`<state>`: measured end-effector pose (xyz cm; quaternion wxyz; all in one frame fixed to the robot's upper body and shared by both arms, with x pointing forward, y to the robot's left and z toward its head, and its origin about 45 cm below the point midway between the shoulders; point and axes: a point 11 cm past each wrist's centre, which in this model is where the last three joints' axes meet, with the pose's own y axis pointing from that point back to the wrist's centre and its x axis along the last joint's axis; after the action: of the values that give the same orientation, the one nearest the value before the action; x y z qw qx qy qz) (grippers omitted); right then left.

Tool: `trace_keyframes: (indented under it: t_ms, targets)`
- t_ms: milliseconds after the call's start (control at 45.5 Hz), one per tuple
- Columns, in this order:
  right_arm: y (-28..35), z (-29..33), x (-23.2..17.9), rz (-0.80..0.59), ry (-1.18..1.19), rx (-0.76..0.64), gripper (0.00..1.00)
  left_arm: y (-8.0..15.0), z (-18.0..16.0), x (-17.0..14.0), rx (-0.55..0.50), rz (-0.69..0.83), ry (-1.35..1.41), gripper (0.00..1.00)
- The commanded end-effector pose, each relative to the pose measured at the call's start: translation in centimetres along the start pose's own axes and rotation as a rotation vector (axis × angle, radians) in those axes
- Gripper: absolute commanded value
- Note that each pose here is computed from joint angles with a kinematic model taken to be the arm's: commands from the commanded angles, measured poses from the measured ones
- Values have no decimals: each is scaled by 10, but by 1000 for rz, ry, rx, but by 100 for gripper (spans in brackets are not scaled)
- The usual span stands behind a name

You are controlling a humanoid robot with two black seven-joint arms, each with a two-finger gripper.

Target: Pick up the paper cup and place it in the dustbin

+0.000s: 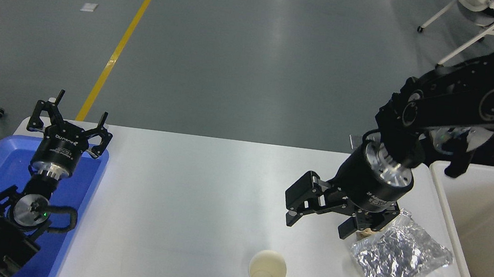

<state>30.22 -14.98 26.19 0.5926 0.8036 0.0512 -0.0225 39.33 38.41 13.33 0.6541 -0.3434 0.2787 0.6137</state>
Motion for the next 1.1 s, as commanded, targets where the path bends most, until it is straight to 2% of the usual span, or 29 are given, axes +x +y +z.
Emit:
trace_keyframes:
  t_ms: [0, 286, 725, 791, 835, 879, 967, 1011, 1033, 1077]
  targets:
    - [-64, 21, 2, -19, 25, 16, 100, 0, 0, 0, 0, 0, 0, 100]
    - [-116, 42, -1, -20, 30, 40, 100, 0, 0, 0, 0, 0, 0, 100]
    - [-151, 39, 4, -8, 34, 78, 100, 0, -1, 0, 2, 0, 1, 100]
    - [-153, 41, 4, -8, 30, 81, 97, 0, 0, 0, 0, 0, 0, 100]
    - [-155, 42, 3, -7, 34, 79, 90, 0, 0, 0, 0, 0, 0, 100]
    - [-156, 43, 2, -10, 45, 78, 75, 0, 0, 0, 0, 0, 0, 100]
    - [-156, 46, 5, 1, 89, 70, 26, 0, 0, 0, 1, 0, 0, 100]
    - [-155, 48, 7, 10, 123, 61, 8, 0, 0, 0, 1, 0, -1, 100]
    - [-155, 49, 7, 10, 139, 56, 2, 0, 0, 0, 2, 0, -1, 100]
    - [-155, 51, 7, 7, 161, 49, 0, 0, 0, 0, 1, 0, 0, 100]
